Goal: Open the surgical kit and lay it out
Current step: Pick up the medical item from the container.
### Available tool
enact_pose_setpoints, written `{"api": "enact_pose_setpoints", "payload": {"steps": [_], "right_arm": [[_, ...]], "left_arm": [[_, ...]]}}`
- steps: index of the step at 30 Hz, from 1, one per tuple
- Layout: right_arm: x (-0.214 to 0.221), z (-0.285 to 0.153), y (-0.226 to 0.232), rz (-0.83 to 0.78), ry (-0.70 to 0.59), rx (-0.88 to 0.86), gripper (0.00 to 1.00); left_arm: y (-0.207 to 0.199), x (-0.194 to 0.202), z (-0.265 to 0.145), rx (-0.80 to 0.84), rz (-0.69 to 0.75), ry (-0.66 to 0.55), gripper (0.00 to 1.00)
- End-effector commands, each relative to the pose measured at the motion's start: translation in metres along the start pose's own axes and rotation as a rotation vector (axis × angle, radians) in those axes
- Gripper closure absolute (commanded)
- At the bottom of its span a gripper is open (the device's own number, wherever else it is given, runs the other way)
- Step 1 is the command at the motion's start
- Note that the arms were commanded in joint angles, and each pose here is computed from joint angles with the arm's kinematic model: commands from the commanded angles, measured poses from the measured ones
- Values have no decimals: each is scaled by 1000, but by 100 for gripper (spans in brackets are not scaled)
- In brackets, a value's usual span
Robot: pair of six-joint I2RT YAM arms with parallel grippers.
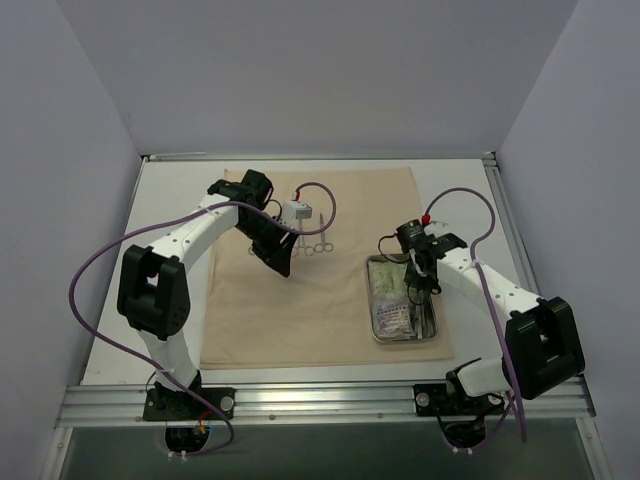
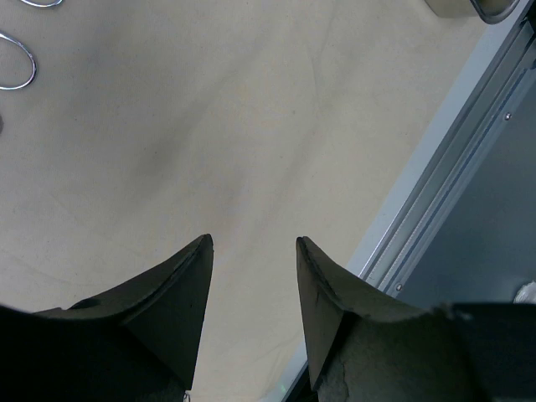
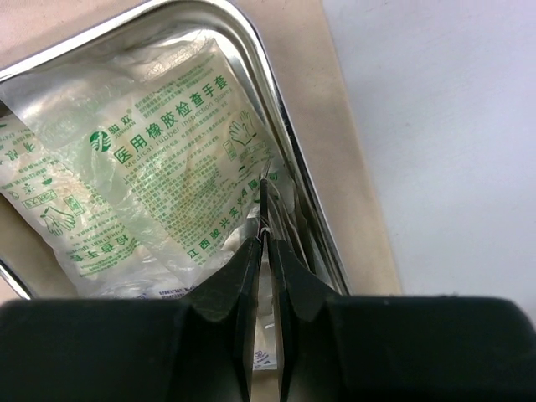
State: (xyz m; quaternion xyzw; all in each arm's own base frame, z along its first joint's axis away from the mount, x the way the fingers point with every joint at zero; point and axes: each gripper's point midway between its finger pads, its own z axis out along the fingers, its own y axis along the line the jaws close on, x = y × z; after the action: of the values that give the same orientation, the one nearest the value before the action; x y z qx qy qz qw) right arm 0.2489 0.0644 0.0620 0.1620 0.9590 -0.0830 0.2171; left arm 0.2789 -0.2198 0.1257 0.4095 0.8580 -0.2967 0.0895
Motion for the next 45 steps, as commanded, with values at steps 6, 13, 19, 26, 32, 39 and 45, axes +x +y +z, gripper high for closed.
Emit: {"api": "enact_pose_setpoints", "payload": {"steps": [6, 13, 19, 26, 32, 39, 45], "right_arm": [[-18, -12, -11, -38, -61, 64, 92], [-41, -25, 1, -54, -143, -9, 91], [-34, -23, 5, -93, -112, -34, 91], [-60, -54, 15, -115, -213, -124, 93], [-60, -57, 15, -176, -193, -123, 92], [-55, -67, 28, -215, -180, -193, 94], [-37, -74, 45, -275, -96, -307, 95]], "left_arm": [[-2, -14, -14, -20, 47, -44, 46], [-1, -14, -15, -27, 51, -44, 46], [-1, -14, -14, -25, 49, -44, 46], [-2, -15, -14, -15, 45, -44, 46], [-3, -16, -14, -15, 45, -45, 46], [-2, -15, -14, -19, 43, -43, 46], [-2, -16, -15, -18, 43, -45, 46]]}}
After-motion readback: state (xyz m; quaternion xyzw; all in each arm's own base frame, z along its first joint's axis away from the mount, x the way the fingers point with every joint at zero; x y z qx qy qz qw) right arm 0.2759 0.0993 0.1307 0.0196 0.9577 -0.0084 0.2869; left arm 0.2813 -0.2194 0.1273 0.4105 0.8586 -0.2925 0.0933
